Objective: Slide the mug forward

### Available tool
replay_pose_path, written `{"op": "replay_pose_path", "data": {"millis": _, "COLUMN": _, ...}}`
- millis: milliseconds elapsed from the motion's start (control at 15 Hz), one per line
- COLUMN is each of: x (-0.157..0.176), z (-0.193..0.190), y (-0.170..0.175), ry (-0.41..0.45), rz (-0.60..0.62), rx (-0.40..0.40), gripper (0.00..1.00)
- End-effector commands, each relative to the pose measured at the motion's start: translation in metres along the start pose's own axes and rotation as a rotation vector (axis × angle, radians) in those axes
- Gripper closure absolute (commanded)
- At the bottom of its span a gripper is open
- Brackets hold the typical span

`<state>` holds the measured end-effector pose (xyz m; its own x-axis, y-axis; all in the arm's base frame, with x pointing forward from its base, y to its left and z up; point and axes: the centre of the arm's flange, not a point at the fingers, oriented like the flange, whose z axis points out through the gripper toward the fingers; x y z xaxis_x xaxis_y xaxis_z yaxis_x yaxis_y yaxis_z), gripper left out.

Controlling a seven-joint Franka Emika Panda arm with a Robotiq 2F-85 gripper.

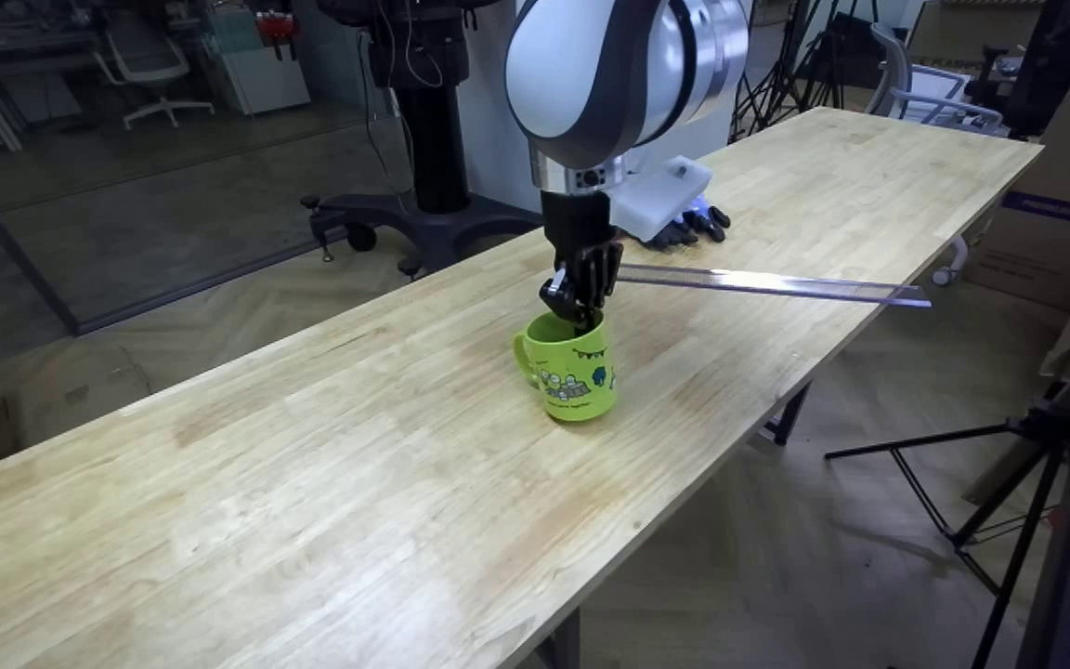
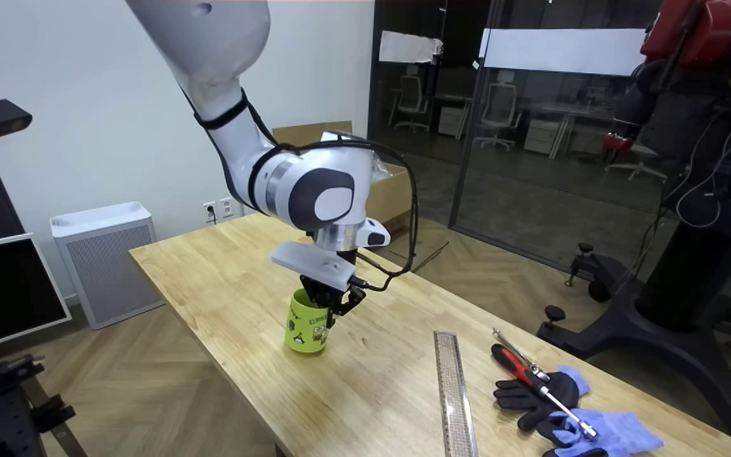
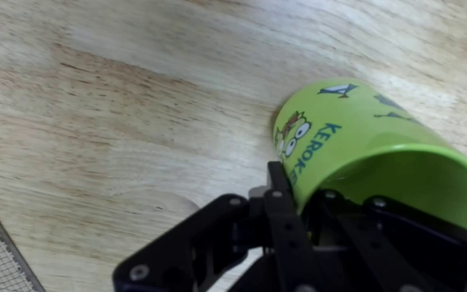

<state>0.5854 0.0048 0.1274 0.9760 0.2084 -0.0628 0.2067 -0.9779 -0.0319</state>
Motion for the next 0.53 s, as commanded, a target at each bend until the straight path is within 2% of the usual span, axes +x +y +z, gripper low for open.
{"op": "replay_pose_path", "data": {"millis": 0, "x": -0.0028, "z": -0.0019, "y": -0.0067, "ry": 0.003, "rz": 0.013, "rx": 0.007, "gripper": 0.97}}
{"op": "replay_pose_path", "data": {"millis": 133, "x": -0.0049, "z": -0.0022, "y": -0.0079, "ry": 0.002, "rz": 0.026, "rx": -0.001, "gripper": 0.97}}
{"op": "replay_pose_path", "data": {"millis": 200, "x": -0.0006, "z": 0.0003, "y": -0.0011, "ry": -0.001, "rz": 0.001, "rx": 0.001, "gripper": 0.9}}
{"op": "replay_pose_path", "data": {"millis": 467, "x": -0.001, "z": 0.0005, "y": -0.0012, "ry": -0.002, "rz": 0.002, "rx": 0.0, "gripper": 0.9}}
